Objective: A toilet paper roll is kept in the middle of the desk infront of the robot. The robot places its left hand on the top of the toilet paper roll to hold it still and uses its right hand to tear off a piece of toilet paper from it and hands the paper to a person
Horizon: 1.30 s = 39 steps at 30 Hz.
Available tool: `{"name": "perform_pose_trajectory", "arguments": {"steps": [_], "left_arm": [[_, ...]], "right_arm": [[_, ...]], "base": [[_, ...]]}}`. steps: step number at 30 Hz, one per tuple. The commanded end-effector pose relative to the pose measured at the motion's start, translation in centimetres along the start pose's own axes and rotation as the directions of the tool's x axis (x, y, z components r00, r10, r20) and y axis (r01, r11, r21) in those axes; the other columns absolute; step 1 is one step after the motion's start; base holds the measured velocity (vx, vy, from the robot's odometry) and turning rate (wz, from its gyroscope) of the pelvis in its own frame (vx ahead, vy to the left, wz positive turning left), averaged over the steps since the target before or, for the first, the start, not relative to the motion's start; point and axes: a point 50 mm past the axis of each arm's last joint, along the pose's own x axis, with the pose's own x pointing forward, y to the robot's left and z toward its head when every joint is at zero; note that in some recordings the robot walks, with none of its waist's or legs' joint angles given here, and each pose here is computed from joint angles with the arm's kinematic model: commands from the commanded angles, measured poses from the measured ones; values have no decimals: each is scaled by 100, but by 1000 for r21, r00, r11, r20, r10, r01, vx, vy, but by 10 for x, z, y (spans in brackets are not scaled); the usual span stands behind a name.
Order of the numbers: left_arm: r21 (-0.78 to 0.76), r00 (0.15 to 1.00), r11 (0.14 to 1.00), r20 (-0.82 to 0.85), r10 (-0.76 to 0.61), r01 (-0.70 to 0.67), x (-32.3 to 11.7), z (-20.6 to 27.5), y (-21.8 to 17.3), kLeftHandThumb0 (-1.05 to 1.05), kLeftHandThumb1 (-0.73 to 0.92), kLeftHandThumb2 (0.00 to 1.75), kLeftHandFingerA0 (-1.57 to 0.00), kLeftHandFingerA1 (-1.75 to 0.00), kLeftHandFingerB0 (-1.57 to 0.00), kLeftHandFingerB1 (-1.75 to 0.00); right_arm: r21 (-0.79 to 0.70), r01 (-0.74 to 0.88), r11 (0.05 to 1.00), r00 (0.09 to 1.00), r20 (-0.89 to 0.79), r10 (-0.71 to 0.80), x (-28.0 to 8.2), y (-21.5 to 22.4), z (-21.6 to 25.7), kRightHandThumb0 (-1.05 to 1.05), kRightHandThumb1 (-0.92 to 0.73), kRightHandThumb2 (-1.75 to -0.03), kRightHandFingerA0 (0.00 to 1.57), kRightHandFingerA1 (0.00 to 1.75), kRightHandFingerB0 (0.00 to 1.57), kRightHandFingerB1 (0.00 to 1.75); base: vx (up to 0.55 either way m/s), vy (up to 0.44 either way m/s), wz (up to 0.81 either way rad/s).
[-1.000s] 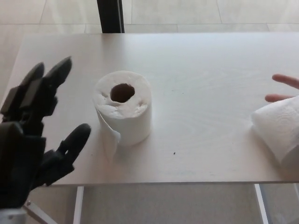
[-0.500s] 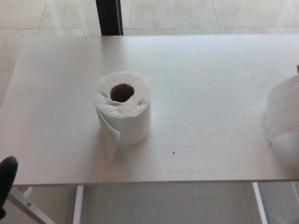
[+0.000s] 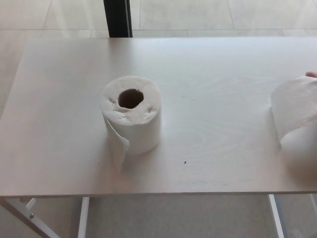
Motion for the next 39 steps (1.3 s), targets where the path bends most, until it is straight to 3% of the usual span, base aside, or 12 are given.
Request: {"name": "perform_pose_trajectory", "arguments": {"steps": [1,11,17,18,20,21,23,24,29,34,35,39], "left_arm": [[-143,983,989,170,72,-48,-3,21,13,-47,84,67,-3,-35,-14,-36],[-136,987,990,148,68,-48,-6,15,15,-47,85,65,0,-44,-15,-35],[-125,997,990,25,74,-70,-11,-4,22,-44,80,70,0,-42,-13,-37],[-111,997,991,-4,74,-74,-12,-7,24,-45,80,71,0,-43,-12,-39],[-100,996,992,-52,74,-79,-14,-17,29,-42,76,75,0,-47,-13,-40],[-93,993,992,-88,81,-89,-15,-26,33,-39,75,76,-1,-45,-13,-40],[-62,973,989,-198,116,-131,-23,-52,42,-35,71,78,0,-45,-13,-38],[-33,957,987,-252,141,-154,-28,-63,46,-38,72,75,-1,-47,-15,-39],[2,858,967,-460,226,-254,-58,-114,60,-41,68,89,-6,-56,-8,-46],[183,525,920,-775,352,-346,-134,-183,72,-25,57,102,-7,-55,-1,-49],[210,398,902,-842,363,-378,-154,-196,72,-33,79,69,-3,-37,-9,-26],[267,99,906,-944,314,-329,-190,-199,62,-36,87,67,0,-34,0,-27]], "right_arm": [[-90,-13,996,999,-45,9,-1,-14,-34,-91,-53,-86,0,23,0,0],[228,-118,966,992,68,105,-53,-72,-87,-89,-48,-68,0,0,0,0],[655,-129,745,983,184,8,-148,-98,-141,-84,-43,-64,0,16,18,2],[699,-69,712,989,140,-42,-164,-92,-151,-65,-50,-64,0,0,6,35],[788,16,615,993,59,-101,-192,-79,-170,-52,-42,-76,10,58,27,48],[823,93,561,991,-25,-128,-210,-71,-179,-58,-48,-85,79,92,38,52],[841,232,488,968,-152,-200,-248,-40,-202,-49,-53,-89,83,79,49,60],[815,295,498,953,-211,-220,-257,-25,-213,-36,-60,-58,92,73,62,50],[655,439,615,887,-426,-179,-290,37,-252,-37,-61,-59,61,97,64,69],[575,436,692,682,-713,164,-300,105,-295,-46,-62,-59,48,82,54,51],[580,440,685,637,-740,217,-298,115,-294,-55,-51,-66,45,84,47,56],[609,402,683,577,-748,327,-294,130,-292,-45,-64,-59,35,78,39,54]], "base": [[0,0,0],[0,0,0],[0,0,0],[0,0,0],[0,0,0],[0,0,0],[0,0,0],[0,0,0],[0,0,0],[0,0,0],[0,0,0],[0,0,0]]}}
